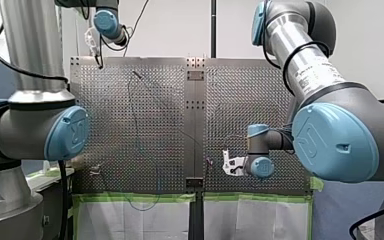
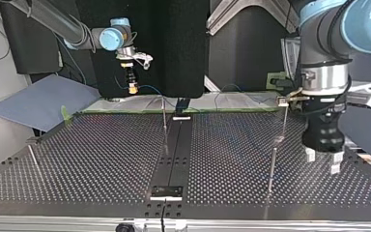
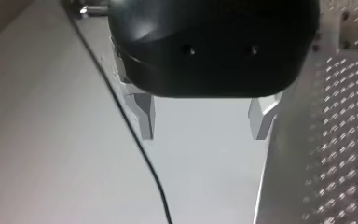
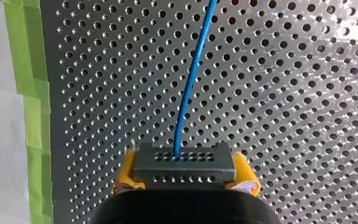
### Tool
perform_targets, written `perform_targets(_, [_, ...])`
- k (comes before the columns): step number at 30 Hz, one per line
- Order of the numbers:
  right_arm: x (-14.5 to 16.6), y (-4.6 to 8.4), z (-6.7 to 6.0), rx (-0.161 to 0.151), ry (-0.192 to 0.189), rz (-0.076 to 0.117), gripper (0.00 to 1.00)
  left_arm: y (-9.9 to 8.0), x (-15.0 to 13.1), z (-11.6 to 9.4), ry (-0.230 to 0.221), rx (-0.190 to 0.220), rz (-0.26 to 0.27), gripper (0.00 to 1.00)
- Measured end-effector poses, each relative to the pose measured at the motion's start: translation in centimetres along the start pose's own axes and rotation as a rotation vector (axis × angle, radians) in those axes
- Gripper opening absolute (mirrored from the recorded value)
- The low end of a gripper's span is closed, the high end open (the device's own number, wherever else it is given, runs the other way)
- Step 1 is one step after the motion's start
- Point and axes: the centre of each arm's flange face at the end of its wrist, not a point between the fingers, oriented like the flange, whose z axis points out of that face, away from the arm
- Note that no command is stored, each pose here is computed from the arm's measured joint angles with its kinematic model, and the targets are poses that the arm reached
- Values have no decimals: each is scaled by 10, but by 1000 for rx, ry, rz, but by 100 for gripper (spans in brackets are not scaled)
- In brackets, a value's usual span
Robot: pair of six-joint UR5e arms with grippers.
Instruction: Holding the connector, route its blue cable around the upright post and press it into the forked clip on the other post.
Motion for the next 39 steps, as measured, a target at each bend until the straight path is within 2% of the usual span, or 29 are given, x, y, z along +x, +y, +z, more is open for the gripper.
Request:
perform_targets(7, [0,0,0,4,0,0,0,2,18,-17,84,-11,71,100])
perform_targets(12, [0,0,0,5,-2,0,0,10,29,-21,143,-57,126,100])
perform_targets(21, [0,0,0,5,-2,1,0,24,60,-13,270,-130,168,100])
perform_targets(26, [0,-1,0,5,-2,1,0,27,63,-14,309,-150,169,100])
perform_targets(31, [0,0,0,5,-2,1,0,23,54,-14,321,-136,156,100])
perform_targets(39, [0,-1,0,6,-1,1,0,11,40,-12,299,-60,115,100])
